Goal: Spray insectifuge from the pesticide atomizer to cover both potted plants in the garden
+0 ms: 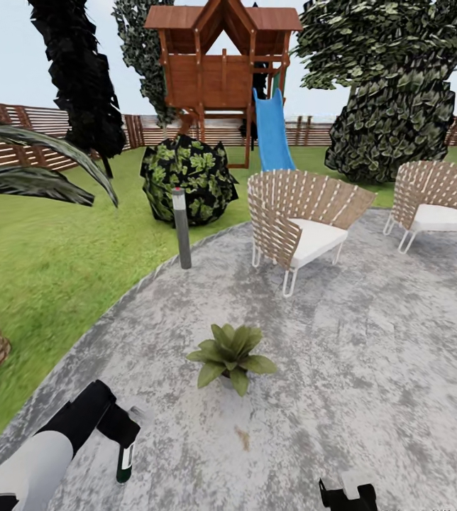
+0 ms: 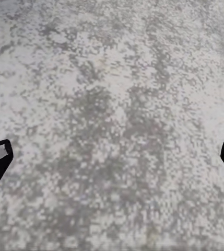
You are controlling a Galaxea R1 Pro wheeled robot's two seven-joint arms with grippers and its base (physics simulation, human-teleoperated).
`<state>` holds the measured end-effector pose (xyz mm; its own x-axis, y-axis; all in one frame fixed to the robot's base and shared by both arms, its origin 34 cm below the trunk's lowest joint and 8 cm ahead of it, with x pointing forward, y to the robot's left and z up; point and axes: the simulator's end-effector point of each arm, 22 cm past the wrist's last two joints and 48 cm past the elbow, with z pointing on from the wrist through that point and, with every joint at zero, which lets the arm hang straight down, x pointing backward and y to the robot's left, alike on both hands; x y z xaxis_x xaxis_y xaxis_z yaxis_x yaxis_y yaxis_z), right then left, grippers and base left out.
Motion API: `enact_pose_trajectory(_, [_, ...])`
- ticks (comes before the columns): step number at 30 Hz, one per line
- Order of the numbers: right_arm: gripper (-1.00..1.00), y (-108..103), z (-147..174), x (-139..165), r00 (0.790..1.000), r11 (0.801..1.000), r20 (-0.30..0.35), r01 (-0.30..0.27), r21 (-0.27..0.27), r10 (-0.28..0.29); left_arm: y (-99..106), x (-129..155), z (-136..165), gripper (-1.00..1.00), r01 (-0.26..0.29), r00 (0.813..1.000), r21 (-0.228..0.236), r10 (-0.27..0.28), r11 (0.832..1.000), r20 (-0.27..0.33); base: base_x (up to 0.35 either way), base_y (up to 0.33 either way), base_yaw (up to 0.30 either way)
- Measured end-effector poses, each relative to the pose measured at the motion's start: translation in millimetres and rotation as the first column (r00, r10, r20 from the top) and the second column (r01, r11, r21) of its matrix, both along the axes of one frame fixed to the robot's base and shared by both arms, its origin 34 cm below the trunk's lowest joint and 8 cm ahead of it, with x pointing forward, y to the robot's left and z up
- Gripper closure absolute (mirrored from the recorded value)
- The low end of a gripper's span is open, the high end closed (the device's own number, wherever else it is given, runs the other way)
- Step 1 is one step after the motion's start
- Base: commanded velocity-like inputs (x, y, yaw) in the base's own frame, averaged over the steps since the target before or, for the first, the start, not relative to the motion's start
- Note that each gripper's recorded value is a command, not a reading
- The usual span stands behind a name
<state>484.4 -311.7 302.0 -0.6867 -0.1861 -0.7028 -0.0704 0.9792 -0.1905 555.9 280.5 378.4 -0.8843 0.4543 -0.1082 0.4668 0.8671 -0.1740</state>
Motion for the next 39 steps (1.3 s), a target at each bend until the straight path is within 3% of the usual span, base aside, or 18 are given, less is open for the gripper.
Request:
enact_pose_trajectory(16, [-1.00, 2, -3, -3, 1.000, 1.000, -0.009, -0.004, 0.002, 0.004, 0, -6, -5, 1.00, 0.006, 1.000, 0.003, -0.006, 1.000, -0.015, 0.241, 0.095, -0.100])
enact_pose_trajectory(17, [-1.00, 2, -3, -3, 1.000, 1.000, -0.009, -0.004, 0.002, 0.004, 3, -8, -7, 1.00, 0.011, 1.000, 0.013, -0.010, 1.000, -0.021, 0.000, 0.000, 0.000])
enact_pose_trajectory(18, [-1.00, 0, -3, -2, 1.000, 1.000, -0.006, -0.002, 0.000, 0.002, 15, -12, -9, 1.00, 0.038, 0.999, 0.057, -0.036, 0.998, -0.031, 0.000, 0.000, 0.000])
enact_pose_trajectory(20, [-1.00, -7, -1, -2, 1.000, 1.000, -0.004, 0.005, -0.009, -0.005, 18, -11, -8, 1.00, 0.037, 0.999, 0.063, -0.035, 0.997, -0.030, 0.018, 0.000, 0.000])
enact_pose_trajectory(26, [-1.00, -32, 0, -6, 0.990, 0.990, 0.005, 0.141, 0.013, -0.141, 14, -14, -1, 1.00, 0.056, 0.997, 0.025, -0.054, 0.998, -0.058, 0.230, 0.000, 0.000])
enact_pose_trajectory(30, [-1.00, -33, -1, -7, 0.988, 0.987, 0.003, 0.156, 0.020, -0.156, 18, -22, 3, 1.00, 0.101, 0.990, 0.033, -0.097, 0.994, -0.104, 0.330, 0.000, 0.000])
enact_pose_trajectory(39, [-1.00, -30, -1, -7, 0.988, 0.987, 0.002, 0.157, 0.023, -0.157, 18, -23, 3, 1.00, 0.112, 0.988, 0.038, -0.107, 0.993, -0.111, 0.209, 0.000, 0.000])
